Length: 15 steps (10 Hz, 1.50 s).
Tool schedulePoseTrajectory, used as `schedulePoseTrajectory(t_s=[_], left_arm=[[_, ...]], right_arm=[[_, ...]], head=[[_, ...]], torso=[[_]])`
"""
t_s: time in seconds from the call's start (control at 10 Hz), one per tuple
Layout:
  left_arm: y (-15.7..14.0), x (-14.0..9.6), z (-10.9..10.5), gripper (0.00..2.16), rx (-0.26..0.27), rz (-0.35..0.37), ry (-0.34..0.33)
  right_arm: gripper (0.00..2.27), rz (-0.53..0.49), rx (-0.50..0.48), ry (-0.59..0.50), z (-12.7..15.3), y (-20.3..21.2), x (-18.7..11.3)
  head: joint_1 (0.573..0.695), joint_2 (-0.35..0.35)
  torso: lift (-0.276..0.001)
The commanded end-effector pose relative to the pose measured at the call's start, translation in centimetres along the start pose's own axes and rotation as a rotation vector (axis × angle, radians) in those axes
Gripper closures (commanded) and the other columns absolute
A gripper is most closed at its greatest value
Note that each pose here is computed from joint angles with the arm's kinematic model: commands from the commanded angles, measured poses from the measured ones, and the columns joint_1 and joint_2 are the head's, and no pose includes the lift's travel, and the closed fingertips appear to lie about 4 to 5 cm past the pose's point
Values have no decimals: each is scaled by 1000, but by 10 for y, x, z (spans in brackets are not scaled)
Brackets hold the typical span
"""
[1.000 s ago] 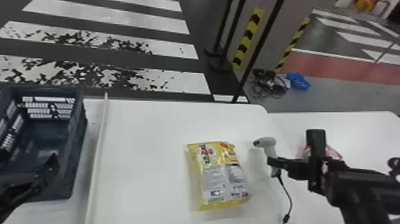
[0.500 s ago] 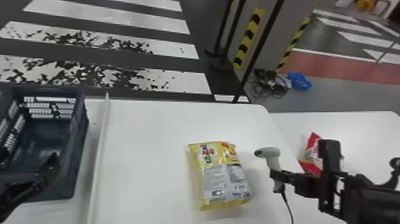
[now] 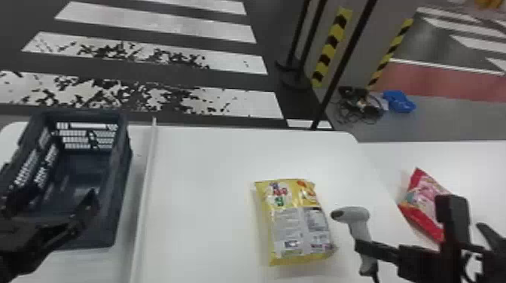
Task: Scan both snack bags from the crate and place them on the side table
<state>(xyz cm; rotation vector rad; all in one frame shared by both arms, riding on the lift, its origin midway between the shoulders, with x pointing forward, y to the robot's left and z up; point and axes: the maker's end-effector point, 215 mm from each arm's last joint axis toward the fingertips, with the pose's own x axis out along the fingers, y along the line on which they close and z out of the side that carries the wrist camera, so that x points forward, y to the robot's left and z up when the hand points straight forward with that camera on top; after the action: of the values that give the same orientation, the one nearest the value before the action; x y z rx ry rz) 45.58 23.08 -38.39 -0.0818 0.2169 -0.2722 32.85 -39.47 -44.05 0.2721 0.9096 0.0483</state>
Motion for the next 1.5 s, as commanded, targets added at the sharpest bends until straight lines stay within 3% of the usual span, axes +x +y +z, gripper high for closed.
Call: schedulePoseTrajectory(t_s=[0.0, 0.2, 0.7, 1.4], left_arm=[[0, 0, 0, 36, -2, 1, -2], [1, -2, -1, 36, -3, 6, -2], [-1, -3, 1, 36, -7, 5, -11], [-1, -3, 0, 36, -9, 4, -14]], right_arm=[[2253, 20, 24, 45, -18, 16, -14], [2256, 33, 27, 70, -30, 36, -28], [2256, 53, -54, -17, -9, 75, -57], [2253, 93, -86, 10, -36, 121, -61]], head=[[695, -242], [695, -217], [695, -178], [695, -91]], torso=[[-95], [-95], [-95], [-95]])
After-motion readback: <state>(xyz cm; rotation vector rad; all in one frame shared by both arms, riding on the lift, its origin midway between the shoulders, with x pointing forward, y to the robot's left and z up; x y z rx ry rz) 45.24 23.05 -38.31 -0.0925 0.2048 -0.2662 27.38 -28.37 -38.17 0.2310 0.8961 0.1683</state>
